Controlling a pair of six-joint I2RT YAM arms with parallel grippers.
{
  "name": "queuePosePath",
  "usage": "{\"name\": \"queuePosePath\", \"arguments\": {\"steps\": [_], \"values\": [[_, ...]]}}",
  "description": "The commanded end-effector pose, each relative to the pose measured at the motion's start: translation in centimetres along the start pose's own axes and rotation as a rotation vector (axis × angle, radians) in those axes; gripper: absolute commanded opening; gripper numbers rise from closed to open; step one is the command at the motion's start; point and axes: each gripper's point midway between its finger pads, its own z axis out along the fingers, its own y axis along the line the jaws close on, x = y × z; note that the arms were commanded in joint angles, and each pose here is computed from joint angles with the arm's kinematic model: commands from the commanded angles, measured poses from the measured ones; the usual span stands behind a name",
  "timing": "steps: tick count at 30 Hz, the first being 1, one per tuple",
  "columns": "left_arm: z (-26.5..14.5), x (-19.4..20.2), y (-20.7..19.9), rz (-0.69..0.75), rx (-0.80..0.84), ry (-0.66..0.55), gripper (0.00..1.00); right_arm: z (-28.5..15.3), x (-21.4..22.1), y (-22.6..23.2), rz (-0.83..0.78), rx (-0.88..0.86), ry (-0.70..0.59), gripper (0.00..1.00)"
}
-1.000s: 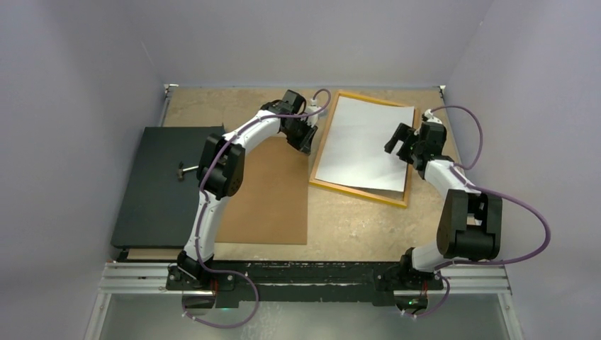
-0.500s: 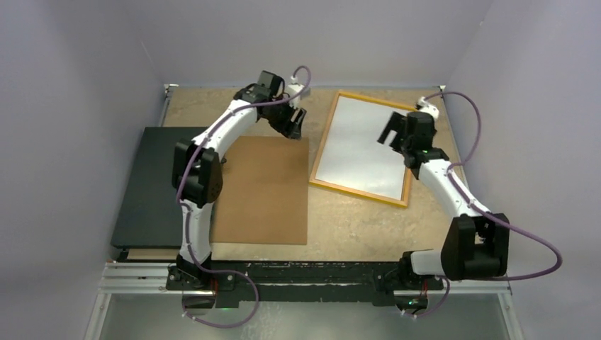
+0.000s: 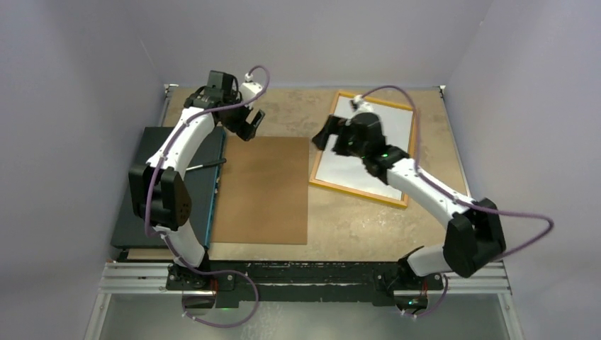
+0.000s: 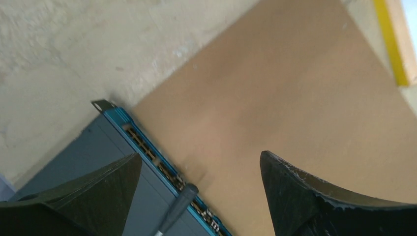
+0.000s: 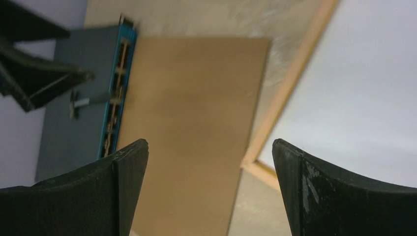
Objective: Put the photo into the frame
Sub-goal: Adjust the photo in the photo frame, then move the photo frame to the center of the board.
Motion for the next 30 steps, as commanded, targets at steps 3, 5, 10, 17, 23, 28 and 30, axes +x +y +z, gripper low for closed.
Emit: {"name": "queuePosePath", "arguments": {"steps": [3,5,10,17,23,28,30], "values": [[-1.3,1.7,0.1,0.077,-0.049,0.031,0.87,3.8,5.0,3.8,-0.158,0.136,0.072,0.88],[-1.5,1.8,0.0,0.055,-0.045,0.027,0.86,6.0,6.5,4.1,-0.201,0.167,0.107,0.74],[-1.9,1.7,0.1,0.005,-0.033,0.023,0.84,10.2,8.7,3.5,-0.234,0.23,0.157,0.54],[-2.3,2.6,0.6,-0.005,-0.049,0.039,0.82,13.1,11.9,1.1,-0.238,0.301,0.232,0.6],[-2.5,3.6,1.6,0.036,-0.084,0.066,0.82,13.3,14.0,-1.0,-0.243,0.339,0.266,0.64],[-2.1,5.4,2.0,0.139,-0.096,0.12,0.82,12.3,14.6,-2.8,-0.213,0.368,0.276,0.67],[-1.9,6.5,1.8,0.184,-0.087,0.142,0.82,11.7,14.7,-3.4,-0.198,0.371,0.276,0.67]]}}
